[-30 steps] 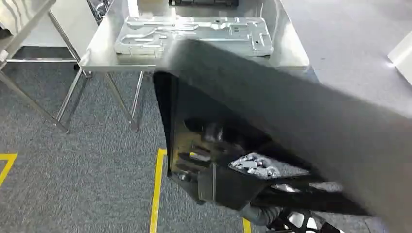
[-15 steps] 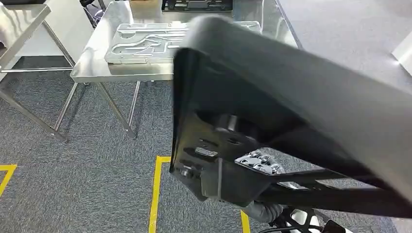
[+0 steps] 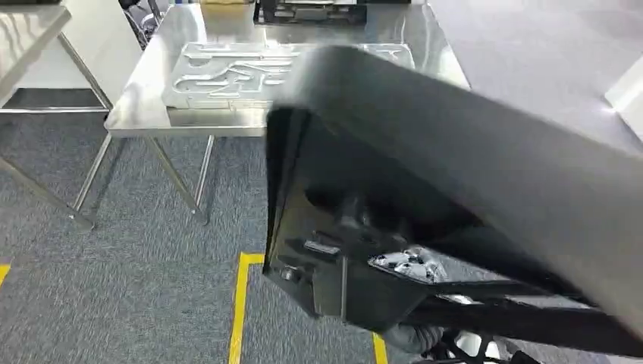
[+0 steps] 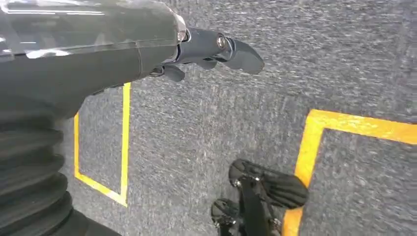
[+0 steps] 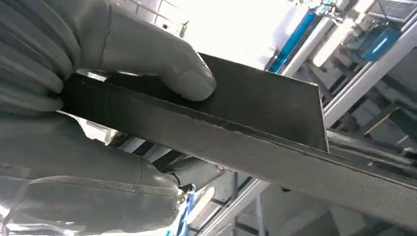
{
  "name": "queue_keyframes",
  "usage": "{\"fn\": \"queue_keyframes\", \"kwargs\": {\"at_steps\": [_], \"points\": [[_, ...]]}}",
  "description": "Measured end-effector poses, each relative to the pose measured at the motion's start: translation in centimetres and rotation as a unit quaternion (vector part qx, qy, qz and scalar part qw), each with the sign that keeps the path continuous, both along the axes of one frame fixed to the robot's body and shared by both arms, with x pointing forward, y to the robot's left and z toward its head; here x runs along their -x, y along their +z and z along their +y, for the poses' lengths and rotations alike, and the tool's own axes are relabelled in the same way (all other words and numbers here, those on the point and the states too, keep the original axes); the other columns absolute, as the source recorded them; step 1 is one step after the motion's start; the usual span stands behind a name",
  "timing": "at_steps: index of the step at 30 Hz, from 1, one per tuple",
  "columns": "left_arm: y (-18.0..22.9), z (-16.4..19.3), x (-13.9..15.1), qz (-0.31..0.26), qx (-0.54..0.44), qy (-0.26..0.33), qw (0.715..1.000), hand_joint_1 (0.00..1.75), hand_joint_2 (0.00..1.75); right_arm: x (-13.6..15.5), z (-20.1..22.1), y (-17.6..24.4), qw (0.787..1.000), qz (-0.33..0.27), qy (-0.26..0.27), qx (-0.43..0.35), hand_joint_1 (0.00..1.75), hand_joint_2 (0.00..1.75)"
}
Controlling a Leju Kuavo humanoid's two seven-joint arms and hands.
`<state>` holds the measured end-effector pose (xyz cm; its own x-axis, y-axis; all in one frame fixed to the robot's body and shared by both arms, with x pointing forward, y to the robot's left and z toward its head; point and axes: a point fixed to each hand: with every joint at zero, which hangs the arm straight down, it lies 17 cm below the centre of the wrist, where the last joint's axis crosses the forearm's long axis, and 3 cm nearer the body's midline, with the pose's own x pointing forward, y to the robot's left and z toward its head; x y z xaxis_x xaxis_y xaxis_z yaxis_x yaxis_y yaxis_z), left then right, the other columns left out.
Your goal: Take the parts from the cabinet and place them on the table.
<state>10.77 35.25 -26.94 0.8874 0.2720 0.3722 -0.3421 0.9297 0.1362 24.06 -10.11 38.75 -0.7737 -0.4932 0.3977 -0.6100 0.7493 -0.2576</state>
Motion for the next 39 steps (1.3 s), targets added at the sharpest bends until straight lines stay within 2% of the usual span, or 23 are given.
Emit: {"fn": "queue_keyframes", "kwargs": {"at_steps": [39], "points": [[-0.16,-0.74,0.28,0.007,0.007,0.008,1.000,0.00,1.75,-0.38,0.33,-0.26,1.000,0.000,0.009,0.010,1.75,1.75]]}}
